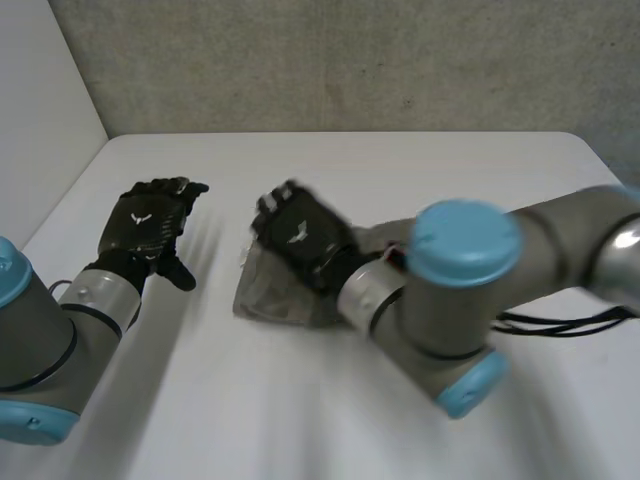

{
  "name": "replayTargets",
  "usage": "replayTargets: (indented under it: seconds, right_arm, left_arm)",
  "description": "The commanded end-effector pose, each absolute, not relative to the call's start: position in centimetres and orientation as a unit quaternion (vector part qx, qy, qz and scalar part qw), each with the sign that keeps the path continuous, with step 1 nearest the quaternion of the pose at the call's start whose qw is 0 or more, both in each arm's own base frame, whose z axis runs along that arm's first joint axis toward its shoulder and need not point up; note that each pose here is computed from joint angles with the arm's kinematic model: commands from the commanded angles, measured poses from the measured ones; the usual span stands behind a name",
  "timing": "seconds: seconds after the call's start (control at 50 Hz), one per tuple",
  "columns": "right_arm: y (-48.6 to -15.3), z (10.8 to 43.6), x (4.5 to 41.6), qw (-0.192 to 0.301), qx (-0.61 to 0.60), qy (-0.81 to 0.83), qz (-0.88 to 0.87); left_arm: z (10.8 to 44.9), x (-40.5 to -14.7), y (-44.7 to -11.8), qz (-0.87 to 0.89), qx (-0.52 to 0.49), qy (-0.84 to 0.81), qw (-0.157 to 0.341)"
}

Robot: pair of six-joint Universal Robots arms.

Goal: Fold the towel.

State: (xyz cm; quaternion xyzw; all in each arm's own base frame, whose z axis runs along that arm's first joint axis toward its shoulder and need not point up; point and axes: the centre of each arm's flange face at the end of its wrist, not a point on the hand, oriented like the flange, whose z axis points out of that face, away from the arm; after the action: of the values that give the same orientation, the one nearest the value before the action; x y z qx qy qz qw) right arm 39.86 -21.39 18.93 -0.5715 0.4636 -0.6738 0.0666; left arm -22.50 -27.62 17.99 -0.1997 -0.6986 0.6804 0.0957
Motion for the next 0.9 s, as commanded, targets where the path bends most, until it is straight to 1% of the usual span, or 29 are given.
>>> replayTargets:
  seconds: [0.02, 0.04, 0.08, 0.1, 0.14, 0.16, 0.2, 0.22, 0.26, 0.3, 0.32, 0.36, 0.38, 0.42, 0.54, 0.7, 0.76, 0.82, 0.9]
  right_arm:
    - [-23.6, 21.9, 33.9, 0.103, -0.459, 0.570, -0.673]
    - [-23.6, 21.9, 33.9, 0.103, -0.459, 0.571, -0.673]
    - [-24.4, 21.3, 31.6, 0.107, -0.425, 0.613, -0.657]
    - [-24.4, 21.3, 31.6, 0.107, -0.425, 0.613, -0.657]
    - [-25.5, 19.6, 28.9, 0.092, -0.400, 0.656, -0.633]
    - [-25.5, 19.6, 28.9, 0.092, -0.400, 0.657, -0.633]
    - [-26.0, 18.1, 27.3, 0.087, -0.388, 0.683, -0.613]
    - [-26.0, 18.1, 27.3, 0.087, -0.388, 0.683, -0.613]
    - [-26.4, 16.9, 26.1, 0.080, -0.377, 0.703, -0.598]
    - [-26.6, 16.4, 25.7, 0.078, -0.374, 0.709, -0.593]
    - [-26.6, 16.4, 25.7, 0.078, -0.374, 0.709, -0.593]
    - [-26.8, 14.2, 25.4, 0.084, -0.377, 0.728, -0.566]
    - [-26.8, 14.1, 25.4, 0.084, -0.377, 0.729, -0.566]
    - [-27.3, 13.0, 25.0, 0.084, -0.372, 0.740, -0.553]
    - [-28.0, 12.6, 24.3, 0.078, -0.364, 0.749, -0.549]
    - [-28.1, 12.2, 24.3, 0.079, -0.361, 0.752, -0.546]
    - [-28.2, 12.2, 24.3, 0.092, -0.345, 0.757, -0.547]
    - [-28.2, 12.3, 24.4, 0.134, -0.314, 0.768, -0.542]
    - [-28.3, 12.4, 24.4, 0.153, -0.298, 0.772, -0.539]
  left_arm:
    - [19.3, -24.2, -27.7, 0.709, -0.212, -0.663, 0.112]
    - [19.4, -24.3, -27.7, 0.709, -0.212, -0.663, 0.112]
    - [19.8, -25.6, -27.5, 0.720, -0.222, -0.646, 0.124]
    - [19.8, -25.6, -27.5, 0.720, -0.222, -0.646, 0.124]
    - [19.3, -26.9, -27.3, 0.716, -0.233, -0.644, 0.136]
    - [19.3, -26.9, -27.3, 0.716, -0.233, -0.644, 0.136]
    - [18.9, -28.0, -26.9, 0.713, -0.238, -0.645, 0.141]
    - [18.9, -28.0, -26.9, 0.713, -0.238, -0.645, 0.141]
    - [18.7, -28.6, -26.7, 0.712, -0.237, -0.646, 0.140]
    - [17.9, -29.5, -26.2, 0.706, -0.241, -0.652, 0.139]
    - [17.8, -29.5, -26.2, 0.706, -0.241, -0.652, 0.139]
    - [17.2, -30.0, -25.8, 0.701, -0.243, -0.657, 0.139]
    - [17.2, -30.0, -25.8, 0.701, -0.243, -0.657, 0.139]
    - [16.7, -30.1, -25.7, 0.697, -0.243, -0.661, 0.137]
    - [16.4, -29.8, -25.7, 0.692, -0.242, -0.666, 0.136]
    - [15.9, -29.3, -25.6, 0.687, -0.240, -0.674, 0.131]
    - [15.8, -29.2, -25.5, 0.685, -0.239, -0.676, 0.129]
    - [15.8, -29.2, -25.5, 0.685, -0.239, -0.676, 0.128]
    - [15.7, -29.1, -25.2, 0.684, -0.240, -0.677, 0.129]
